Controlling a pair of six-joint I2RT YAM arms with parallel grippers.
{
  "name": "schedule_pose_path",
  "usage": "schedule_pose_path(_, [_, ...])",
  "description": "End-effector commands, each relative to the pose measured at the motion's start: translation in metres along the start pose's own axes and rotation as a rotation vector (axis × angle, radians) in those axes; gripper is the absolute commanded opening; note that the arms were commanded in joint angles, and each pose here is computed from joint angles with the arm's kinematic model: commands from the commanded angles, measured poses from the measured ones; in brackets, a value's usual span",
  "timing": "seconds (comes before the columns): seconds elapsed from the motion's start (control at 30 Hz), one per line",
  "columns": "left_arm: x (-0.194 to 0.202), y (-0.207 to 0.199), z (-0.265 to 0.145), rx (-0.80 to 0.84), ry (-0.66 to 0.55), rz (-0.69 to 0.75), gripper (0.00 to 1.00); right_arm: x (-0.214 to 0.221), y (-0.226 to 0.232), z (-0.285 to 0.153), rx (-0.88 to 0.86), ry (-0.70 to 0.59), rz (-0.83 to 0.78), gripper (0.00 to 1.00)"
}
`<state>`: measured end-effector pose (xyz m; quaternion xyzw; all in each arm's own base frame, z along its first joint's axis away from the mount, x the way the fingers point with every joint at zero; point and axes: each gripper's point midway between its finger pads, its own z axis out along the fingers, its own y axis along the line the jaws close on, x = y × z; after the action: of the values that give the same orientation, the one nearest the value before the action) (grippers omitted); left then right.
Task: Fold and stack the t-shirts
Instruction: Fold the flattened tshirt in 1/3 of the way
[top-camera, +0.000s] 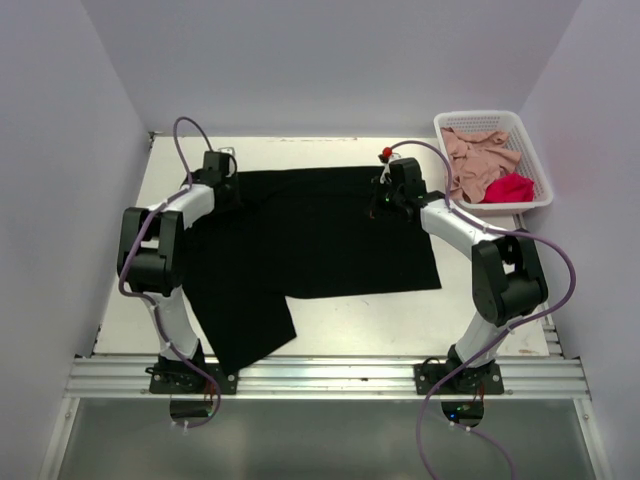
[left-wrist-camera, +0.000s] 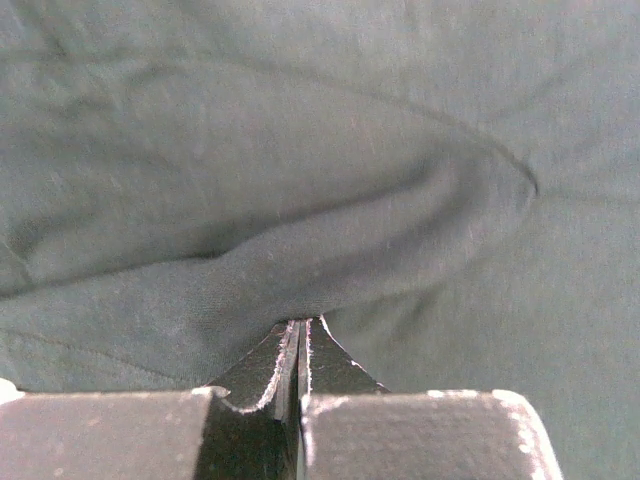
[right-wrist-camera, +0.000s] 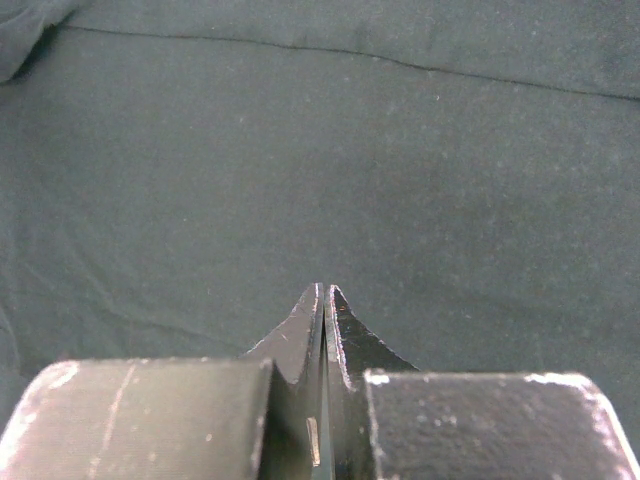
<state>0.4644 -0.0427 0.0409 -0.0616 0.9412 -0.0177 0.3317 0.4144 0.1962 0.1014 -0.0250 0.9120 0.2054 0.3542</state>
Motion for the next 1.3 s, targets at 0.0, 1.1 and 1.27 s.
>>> schedule_pose_path(0.0, [-0.02,0.001,0.012,-0.037,-0.05,-0.009,0.0,-0.004,0.0,0.003,0.006,-0.014,-0.022,0.0])
schedule_pose_path(1.1, [-0.033,0.002,0.026,-0.056,-0.072,0.004,0.51,0.001,-0.003,0.005,0.014,0.004,-0.03,0.0])
schedule_pose_path(1.27, [-0.032,0.0,0.028,-0.046,-0.067,0.0,0.35,0.002,-0.004,0.005,0.021,0.008,-0.032,0.0])
